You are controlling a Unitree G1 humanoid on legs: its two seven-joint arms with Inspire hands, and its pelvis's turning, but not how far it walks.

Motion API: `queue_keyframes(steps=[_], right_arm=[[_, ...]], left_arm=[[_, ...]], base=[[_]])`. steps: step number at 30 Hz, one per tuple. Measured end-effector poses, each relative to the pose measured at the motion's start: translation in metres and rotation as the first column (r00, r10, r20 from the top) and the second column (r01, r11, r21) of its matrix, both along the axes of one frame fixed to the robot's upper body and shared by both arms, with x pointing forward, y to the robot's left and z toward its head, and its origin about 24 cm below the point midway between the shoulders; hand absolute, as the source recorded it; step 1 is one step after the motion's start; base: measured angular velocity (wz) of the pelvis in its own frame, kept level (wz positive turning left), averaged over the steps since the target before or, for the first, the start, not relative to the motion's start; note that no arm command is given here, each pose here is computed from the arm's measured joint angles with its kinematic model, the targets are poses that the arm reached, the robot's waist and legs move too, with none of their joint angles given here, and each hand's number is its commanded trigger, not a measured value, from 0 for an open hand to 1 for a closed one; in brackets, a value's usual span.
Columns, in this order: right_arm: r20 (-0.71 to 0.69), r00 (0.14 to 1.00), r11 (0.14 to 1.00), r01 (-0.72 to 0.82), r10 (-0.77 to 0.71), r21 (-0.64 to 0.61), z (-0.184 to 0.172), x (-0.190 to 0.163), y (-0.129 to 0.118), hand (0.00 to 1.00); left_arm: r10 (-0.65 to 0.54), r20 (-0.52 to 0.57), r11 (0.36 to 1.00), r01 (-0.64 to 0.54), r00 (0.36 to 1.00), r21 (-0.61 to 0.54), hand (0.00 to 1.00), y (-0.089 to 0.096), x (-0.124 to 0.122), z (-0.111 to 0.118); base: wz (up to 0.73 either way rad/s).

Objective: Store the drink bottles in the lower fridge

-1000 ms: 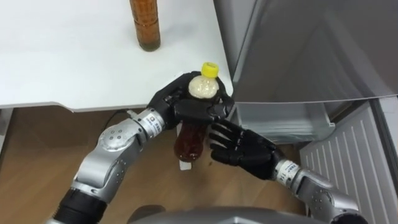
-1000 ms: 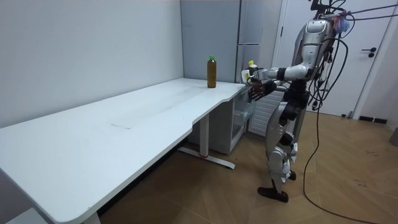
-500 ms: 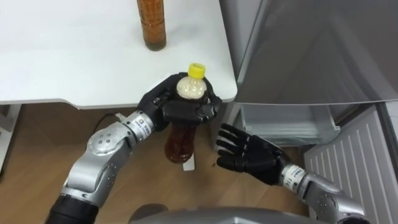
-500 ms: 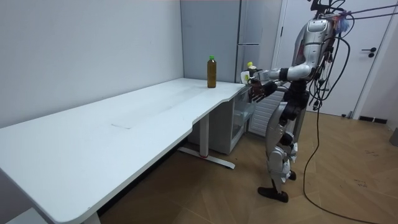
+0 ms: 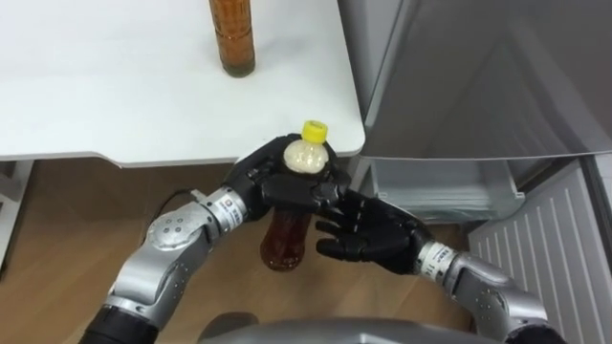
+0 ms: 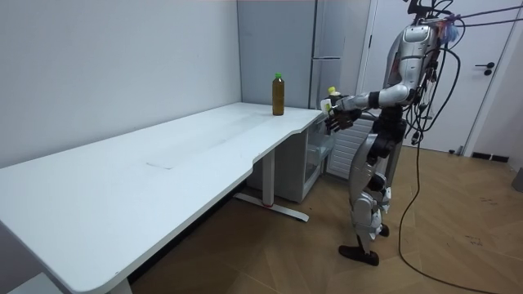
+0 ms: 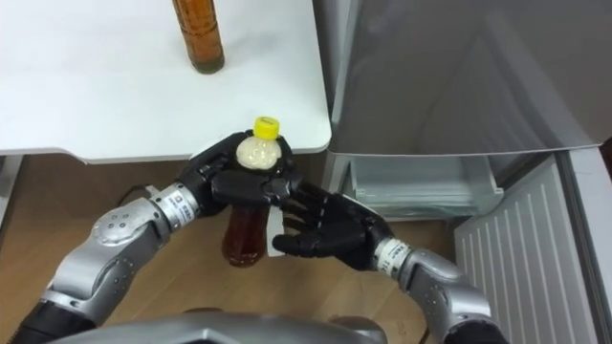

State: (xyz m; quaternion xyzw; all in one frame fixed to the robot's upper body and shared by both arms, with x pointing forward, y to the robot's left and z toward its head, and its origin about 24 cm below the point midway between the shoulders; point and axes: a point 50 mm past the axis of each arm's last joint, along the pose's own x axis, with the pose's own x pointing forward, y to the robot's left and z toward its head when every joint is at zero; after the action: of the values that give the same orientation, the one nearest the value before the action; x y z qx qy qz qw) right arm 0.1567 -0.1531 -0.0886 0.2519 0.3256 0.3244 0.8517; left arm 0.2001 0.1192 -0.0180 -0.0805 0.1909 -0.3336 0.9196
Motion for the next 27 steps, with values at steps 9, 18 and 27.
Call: queue_keyframes(steps=[9,18,27], right_arm=[[0.035,0.997,0.997,-0.067,0.066,0.024,0.006,0.004,0.014,0.0],[0.035,0.977,0.978,-0.21,0.209,0.008,0.002,-0.002,0.032,0.0],[0.029,0.97,0.97,-0.243,0.243,-0.014,0.0,-0.005,0.038,1.0]], left_arm=[[-0.005,0.001,1.0,0.005,1.0,-0.019,1.0,-0.006,0.0,0.001],[-0.062,-0.003,0.997,0.062,0.998,-0.049,1.0,-0.021,-0.005,0.0],[-0.105,0.067,0.991,0.11,0.992,-0.072,1.0,-0.032,-0.002,0.016]], base=[[0.0],[0.0],[0.0]])
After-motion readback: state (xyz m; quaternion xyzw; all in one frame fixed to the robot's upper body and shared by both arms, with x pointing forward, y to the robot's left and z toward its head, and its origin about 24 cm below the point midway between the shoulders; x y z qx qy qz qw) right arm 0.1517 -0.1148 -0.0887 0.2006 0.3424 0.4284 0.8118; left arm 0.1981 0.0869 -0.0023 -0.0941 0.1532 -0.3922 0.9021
